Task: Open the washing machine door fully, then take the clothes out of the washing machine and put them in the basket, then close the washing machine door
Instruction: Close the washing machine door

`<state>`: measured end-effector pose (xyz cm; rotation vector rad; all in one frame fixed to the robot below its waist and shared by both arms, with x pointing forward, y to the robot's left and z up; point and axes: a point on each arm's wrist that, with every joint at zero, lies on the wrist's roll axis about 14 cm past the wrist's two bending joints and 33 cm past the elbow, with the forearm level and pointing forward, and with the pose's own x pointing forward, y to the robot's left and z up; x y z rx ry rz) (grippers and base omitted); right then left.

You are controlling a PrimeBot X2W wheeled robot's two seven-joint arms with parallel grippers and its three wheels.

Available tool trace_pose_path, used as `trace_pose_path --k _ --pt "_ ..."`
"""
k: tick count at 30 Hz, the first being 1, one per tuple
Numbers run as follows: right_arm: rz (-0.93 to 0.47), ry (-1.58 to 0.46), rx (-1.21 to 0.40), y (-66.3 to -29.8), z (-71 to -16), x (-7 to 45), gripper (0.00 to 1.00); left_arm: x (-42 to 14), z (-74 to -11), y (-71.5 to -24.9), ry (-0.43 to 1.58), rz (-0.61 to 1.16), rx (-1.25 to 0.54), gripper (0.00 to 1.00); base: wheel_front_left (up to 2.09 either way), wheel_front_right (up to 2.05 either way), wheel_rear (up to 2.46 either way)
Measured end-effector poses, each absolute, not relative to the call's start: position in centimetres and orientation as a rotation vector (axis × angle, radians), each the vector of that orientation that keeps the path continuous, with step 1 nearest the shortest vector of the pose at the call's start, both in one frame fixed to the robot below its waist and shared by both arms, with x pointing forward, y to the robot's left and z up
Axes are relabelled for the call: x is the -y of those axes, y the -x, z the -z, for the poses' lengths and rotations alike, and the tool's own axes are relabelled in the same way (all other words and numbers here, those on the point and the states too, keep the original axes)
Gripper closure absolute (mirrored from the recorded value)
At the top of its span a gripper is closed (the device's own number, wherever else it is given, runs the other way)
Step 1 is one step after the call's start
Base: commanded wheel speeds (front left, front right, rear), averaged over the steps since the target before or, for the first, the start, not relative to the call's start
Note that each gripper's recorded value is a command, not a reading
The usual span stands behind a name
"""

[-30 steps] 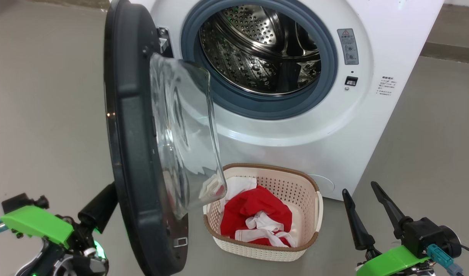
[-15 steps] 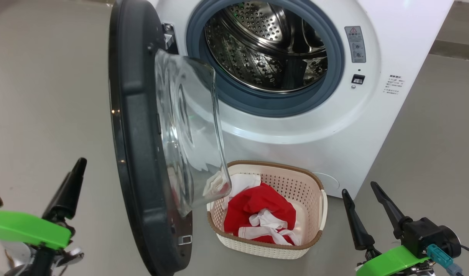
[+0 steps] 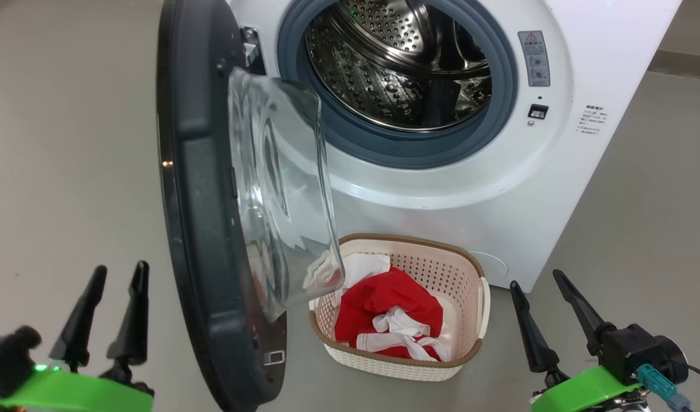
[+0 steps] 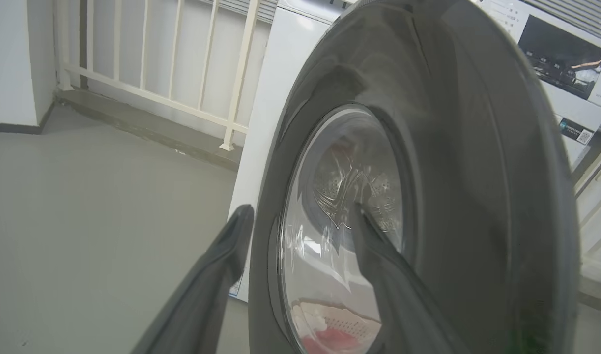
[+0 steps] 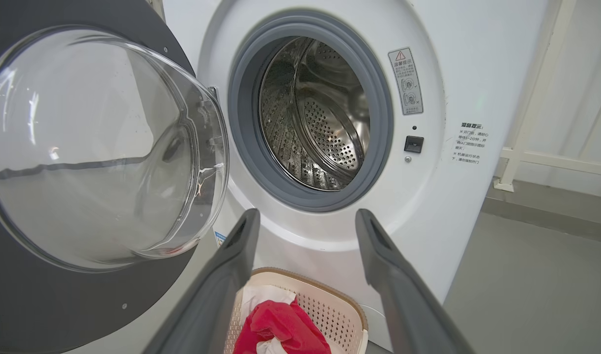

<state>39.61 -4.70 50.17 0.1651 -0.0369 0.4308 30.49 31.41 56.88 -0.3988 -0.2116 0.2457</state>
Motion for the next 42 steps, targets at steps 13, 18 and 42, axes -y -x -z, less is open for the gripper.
trace_pose_path --k 13,18,42 --pt "-0.409 -0.168 0.037 -39.7 -50.1 5.4 0.00 -29.2 -55.6 -29.6 0.235 -0.210 0.199 0.00 0.00 0.00 0.00" --pt "-0.400 -0.176 0.038 -39.8 -50.1 5.7 0.00 -28.9 -55.1 -29.0 0.234 -0.221 0.190 0.00 0.00 0.00 0.00" --pt "-0.382 -0.178 0.036 -40.0 -50.0 6.3 0.00 -28.2 -55.2 -28.3 0.214 -0.238 0.190 0.00 0.00 0.00 0.00"
